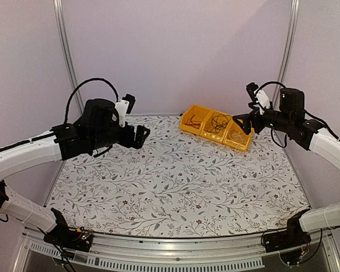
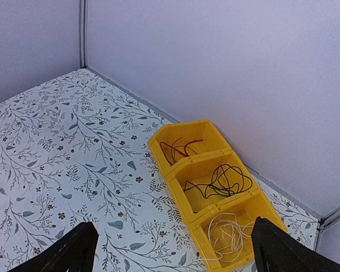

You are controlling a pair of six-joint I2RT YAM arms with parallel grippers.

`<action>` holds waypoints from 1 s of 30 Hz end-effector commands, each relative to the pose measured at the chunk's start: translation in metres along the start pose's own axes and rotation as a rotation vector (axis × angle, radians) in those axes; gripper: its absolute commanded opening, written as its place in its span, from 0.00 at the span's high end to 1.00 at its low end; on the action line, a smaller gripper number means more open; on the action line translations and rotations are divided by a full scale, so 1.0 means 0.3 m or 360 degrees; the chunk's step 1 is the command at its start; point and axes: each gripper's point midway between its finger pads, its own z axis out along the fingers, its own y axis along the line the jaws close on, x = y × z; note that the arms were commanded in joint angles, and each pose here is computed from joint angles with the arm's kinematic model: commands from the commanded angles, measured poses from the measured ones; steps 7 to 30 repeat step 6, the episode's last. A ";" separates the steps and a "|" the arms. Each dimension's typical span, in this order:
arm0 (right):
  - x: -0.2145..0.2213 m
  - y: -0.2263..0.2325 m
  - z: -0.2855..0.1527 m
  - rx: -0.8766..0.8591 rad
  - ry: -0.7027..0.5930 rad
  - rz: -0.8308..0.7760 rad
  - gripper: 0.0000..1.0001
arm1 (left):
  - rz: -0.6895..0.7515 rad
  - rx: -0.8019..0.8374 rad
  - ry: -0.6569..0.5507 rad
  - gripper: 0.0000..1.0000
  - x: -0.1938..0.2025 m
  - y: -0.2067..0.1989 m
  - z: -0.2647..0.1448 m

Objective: Untangle the cables

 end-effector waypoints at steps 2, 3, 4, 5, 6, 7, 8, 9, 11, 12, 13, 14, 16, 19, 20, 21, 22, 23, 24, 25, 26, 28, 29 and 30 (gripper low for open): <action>-0.042 -0.142 -0.090 0.0385 -0.0155 0.0246 0.01 | 0.0229 -0.0124 -0.0055 0.00 -0.083 0.060 -0.011; -0.034 -0.145 -0.098 0.0390 -0.0180 0.0246 0.01 | 0.0245 -0.0129 -0.0092 0.00 -0.097 0.065 -0.007; -0.036 -0.146 -0.111 0.0388 -0.0213 0.0242 0.01 | 0.0258 -0.0127 -0.0133 0.00 -0.111 0.071 -0.002; -0.027 -0.143 -0.111 0.0372 -0.0216 0.0243 0.01 | 0.0271 -0.0103 -0.0155 0.00 -0.114 0.073 0.005; -0.011 -0.138 -0.107 0.0352 -0.0212 0.0252 0.01 | 0.0269 -0.0097 -0.0169 0.00 -0.113 0.086 0.011; -0.011 -0.138 -0.107 0.0352 -0.0212 0.0252 0.01 | 0.0269 -0.0097 -0.0169 0.00 -0.113 0.086 0.011; -0.011 -0.138 -0.107 0.0352 -0.0212 0.0252 0.01 | 0.0269 -0.0097 -0.0169 0.00 -0.113 0.086 0.011; -0.011 -0.138 -0.107 0.0352 -0.0212 0.0252 0.01 | 0.0269 -0.0097 -0.0169 0.00 -0.113 0.086 0.011; -0.011 -0.138 -0.107 0.0352 -0.0212 0.0252 0.01 | 0.0269 -0.0097 -0.0169 0.00 -0.113 0.086 0.011; -0.011 -0.138 -0.107 0.0352 -0.0212 0.0252 0.01 | 0.0269 -0.0097 -0.0169 0.00 -0.113 0.086 0.011; -0.011 -0.138 -0.107 0.0352 -0.0212 0.0252 0.01 | 0.0269 -0.0097 -0.0169 0.00 -0.113 0.086 0.011; -0.011 -0.138 -0.107 0.0352 -0.0212 0.0252 0.01 | 0.0269 -0.0097 -0.0169 0.00 -0.113 0.086 0.011; -0.011 -0.138 -0.107 0.0352 -0.0212 0.0252 0.01 | 0.0269 -0.0097 -0.0169 0.00 -0.113 0.086 0.011; -0.011 -0.138 -0.107 0.0352 -0.0212 0.0252 0.01 | 0.0269 -0.0097 -0.0169 0.00 -0.113 0.086 0.011; -0.011 -0.138 -0.107 0.0352 -0.0212 0.0252 0.01 | 0.0269 -0.0097 -0.0169 0.00 -0.113 0.086 0.011; -0.011 -0.138 -0.107 0.0352 -0.0212 0.0252 0.01 | 0.0269 -0.0097 -0.0169 0.00 -0.113 0.086 0.011; -0.011 -0.138 -0.107 0.0352 -0.0212 0.0252 0.01 | 0.0269 -0.0097 -0.0169 0.00 -0.113 0.086 0.011; -0.011 -0.138 -0.107 0.0352 -0.0212 0.0252 0.01 | 0.0269 -0.0097 -0.0169 0.00 -0.113 0.086 0.011; -0.011 -0.138 -0.107 0.0352 -0.0212 0.0252 0.01 | 0.0269 -0.0097 -0.0169 0.00 -0.113 0.086 0.011; -0.011 -0.138 -0.107 0.0352 -0.0212 0.0252 0.01 | 0.0269 -0.0097 -0.0169 0.00 -0.113 0.086 0.011; -0.011 -0.138 -0.107 0.0352 -0.0212 0.0252 0.01 | 0.0269 -0.0097 -0.0169 0.00 -0.113 0.086 0.011; -0.011 -0.138 -0.107 0.0352 -0.0212 0.0252 0.01 | 0.0269 -0.0097 -0.0169 0.00 -0.113 0.086 0.011; -0.011 -0.138 -0.107 0.0352 -0.0212 0.0252 0.01 | 0.0269 -0.0097 -0.0169 0.00 -0.113 0.086 0.011; -0.011 -0.138 -0.107 0.0352 -0.0212 0.0252 0.01 | 0.0269 -0.0097 -0.0169 0.00 -0.113 0.086 0.011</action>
